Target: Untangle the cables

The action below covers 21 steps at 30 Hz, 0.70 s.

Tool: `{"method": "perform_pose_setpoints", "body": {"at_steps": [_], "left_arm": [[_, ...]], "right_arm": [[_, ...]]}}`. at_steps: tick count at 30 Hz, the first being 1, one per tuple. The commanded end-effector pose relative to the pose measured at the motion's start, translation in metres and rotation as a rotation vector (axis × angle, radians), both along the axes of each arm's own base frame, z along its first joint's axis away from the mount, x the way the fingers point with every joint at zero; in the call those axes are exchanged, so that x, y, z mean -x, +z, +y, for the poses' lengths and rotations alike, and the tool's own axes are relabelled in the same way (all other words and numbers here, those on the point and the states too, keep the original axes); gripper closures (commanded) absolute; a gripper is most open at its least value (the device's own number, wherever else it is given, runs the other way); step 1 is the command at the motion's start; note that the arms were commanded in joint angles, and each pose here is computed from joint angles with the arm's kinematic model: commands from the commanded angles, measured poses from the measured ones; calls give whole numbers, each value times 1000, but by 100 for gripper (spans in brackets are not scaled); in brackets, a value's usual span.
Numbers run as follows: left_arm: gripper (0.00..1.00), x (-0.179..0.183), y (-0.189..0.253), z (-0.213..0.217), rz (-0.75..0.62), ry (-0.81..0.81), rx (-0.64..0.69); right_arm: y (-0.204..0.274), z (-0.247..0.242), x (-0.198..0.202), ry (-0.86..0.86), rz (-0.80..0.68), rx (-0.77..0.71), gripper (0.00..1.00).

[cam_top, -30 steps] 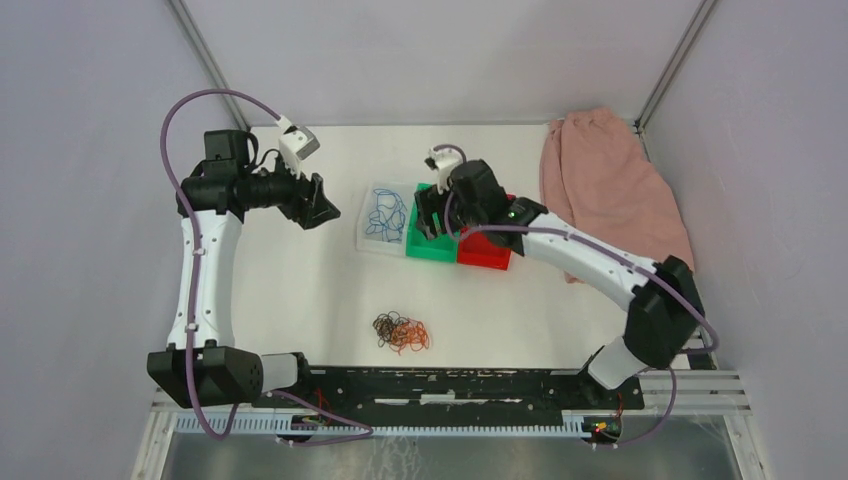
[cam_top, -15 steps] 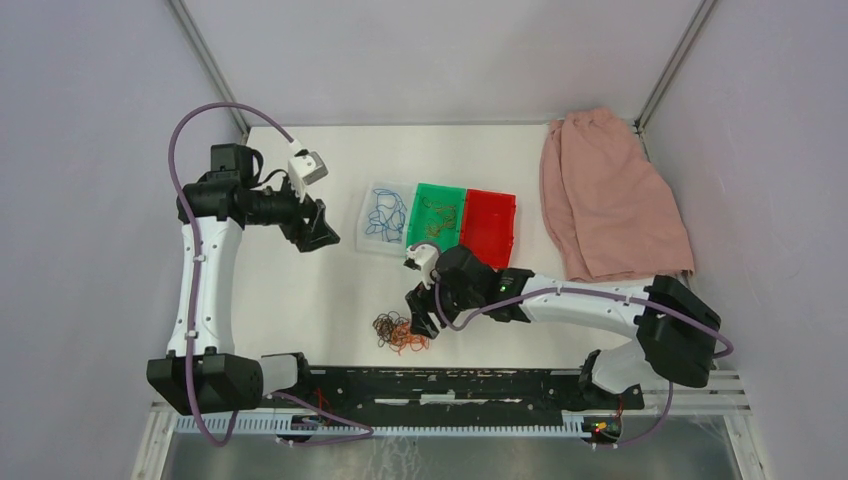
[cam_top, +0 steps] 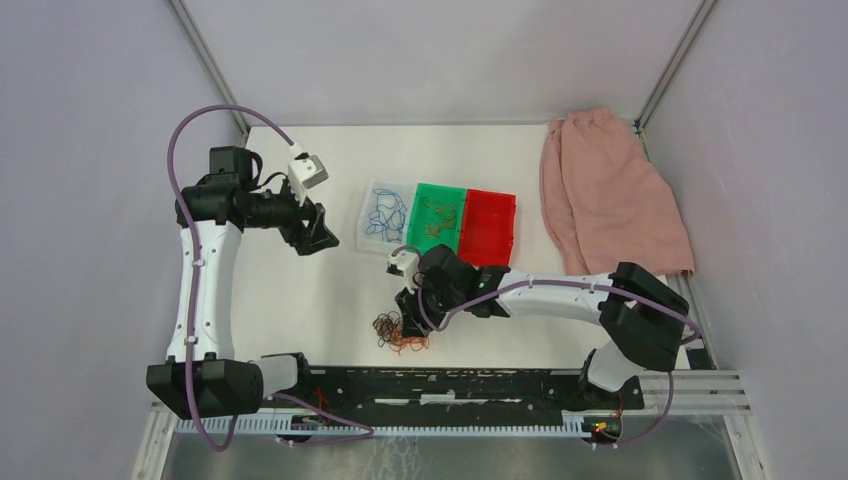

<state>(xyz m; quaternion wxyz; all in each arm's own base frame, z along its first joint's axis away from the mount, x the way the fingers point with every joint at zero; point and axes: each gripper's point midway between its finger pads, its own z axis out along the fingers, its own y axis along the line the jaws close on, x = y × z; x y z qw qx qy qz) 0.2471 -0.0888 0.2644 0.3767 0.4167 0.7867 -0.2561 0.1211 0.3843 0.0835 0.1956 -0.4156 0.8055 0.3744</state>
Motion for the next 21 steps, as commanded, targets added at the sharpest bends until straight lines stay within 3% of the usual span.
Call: {"method": "perform_pose_setpoints", "body": {"at_steps": [1, 7, 12, 21], "left_arm": [[20, 2, 5, 0, -52, -31, -9], [19, 2, 4, 1, -58, -24, -18], [19, 15, 1, -7, -52, -80, 23], [23, 72, -1, -44, -59, -318, 157]], "right_arm": [[16, 20, 1, 38, -12, -57, 62], [24, 19, -4, 14, -45, -36, 98], [69, 12, -10, -11, -114, -78, 100], [138, 13, -15, -45, -176, -185, 100]]}}
